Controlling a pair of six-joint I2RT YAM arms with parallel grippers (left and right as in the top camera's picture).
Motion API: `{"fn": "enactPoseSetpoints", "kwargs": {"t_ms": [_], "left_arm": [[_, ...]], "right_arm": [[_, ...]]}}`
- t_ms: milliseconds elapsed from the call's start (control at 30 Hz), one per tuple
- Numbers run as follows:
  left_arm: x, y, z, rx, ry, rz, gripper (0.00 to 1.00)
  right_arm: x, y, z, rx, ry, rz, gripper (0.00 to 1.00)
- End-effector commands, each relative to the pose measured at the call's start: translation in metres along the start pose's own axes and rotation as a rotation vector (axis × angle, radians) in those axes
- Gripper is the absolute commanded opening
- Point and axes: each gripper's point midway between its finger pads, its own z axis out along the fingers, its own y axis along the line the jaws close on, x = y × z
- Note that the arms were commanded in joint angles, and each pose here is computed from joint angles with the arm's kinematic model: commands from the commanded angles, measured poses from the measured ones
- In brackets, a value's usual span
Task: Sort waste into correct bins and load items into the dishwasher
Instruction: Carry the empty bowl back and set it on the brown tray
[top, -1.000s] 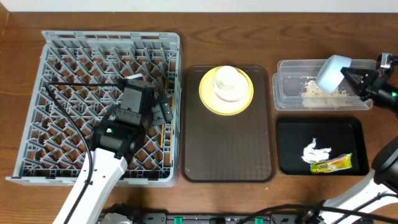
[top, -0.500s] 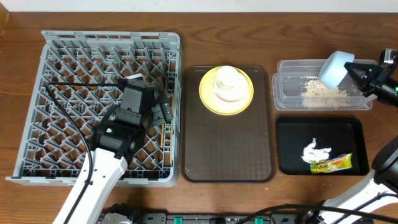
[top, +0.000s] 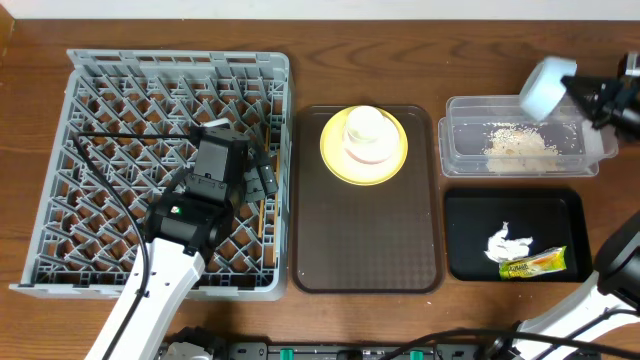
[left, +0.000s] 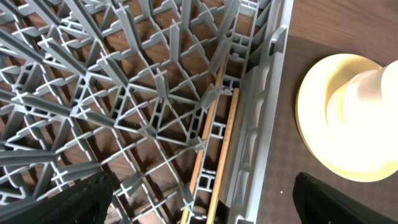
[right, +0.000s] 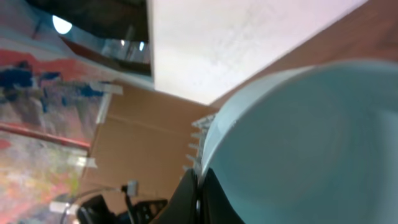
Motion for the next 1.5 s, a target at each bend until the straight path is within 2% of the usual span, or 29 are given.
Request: {"fn": "enactPoseSetpoints", "kwargs": {"t_ms": [0, 167, 200, 433, 600, 800, 1033, 1133, 1233, 1467], "left_arm": [[-0.005, -0.001, -0.004, 0.008, -0.014, -0.008, 0.93], [-0.005, -0.001, -0.004, 0.008, -0.014, -0.008, 0.93], [-0.005, -0.001, -0.004, 0.008, -0.014, -0.008, 0.94], [-0.005, -0.001, -0.004, 0.008, -0.014, -0.008, 0.93], [-0.005, -0.001, -0.004, 0.008, -0.014, -0.008, 0.93], [-0.005, -0.001, -0.004, 0.008, -0.014, -0.008, 0.93], [-0.005, -0.001, -0.004, 0.008, -0.014, -0.008, 0.94], [-0.005, -0.001, -0.004, 0.008, -0.014, -0.008, 0.94], [-0.005, -0.001, -0.004, 0.008, -0.014, -0.008, 0.93], [-0.005, -0.001, -0.004, 0.008, -0.014, -0.008, 0.93]], "right_arm": [[0.003, 0.075, 0.020, -0.044, 0.071, 0.015, 0.01], [0.023, 0.158, 0.059, -0.091, 0.121, -0.229, 0.01], [0.037, 0.192, 0.085, -0.120, 0.114, -0.274, 0.01], [0.087, 0.233, 0.160, -0.200, 0.151, -0.337, 0.01], [0.134, 0.192, 0.217, -0.062, 0.207, -0.300, 0.01], [0.208, 0.112, 0.242, 0.302, 0.338, -0.394, 0.01], [0.307, 0.053, 0.213, 0.699, 0.642, -0.529, 0.01], [0.330, 0.031, 0.184, 0.929, 0.728, -0.619, 0.01], [0.348, 0.016, 0.164, 1.099, 0.752, -0.670, 0.01], [0.392, -0.019, 0.150, 1.163, 0.809, -0.686, 0.01]]}}
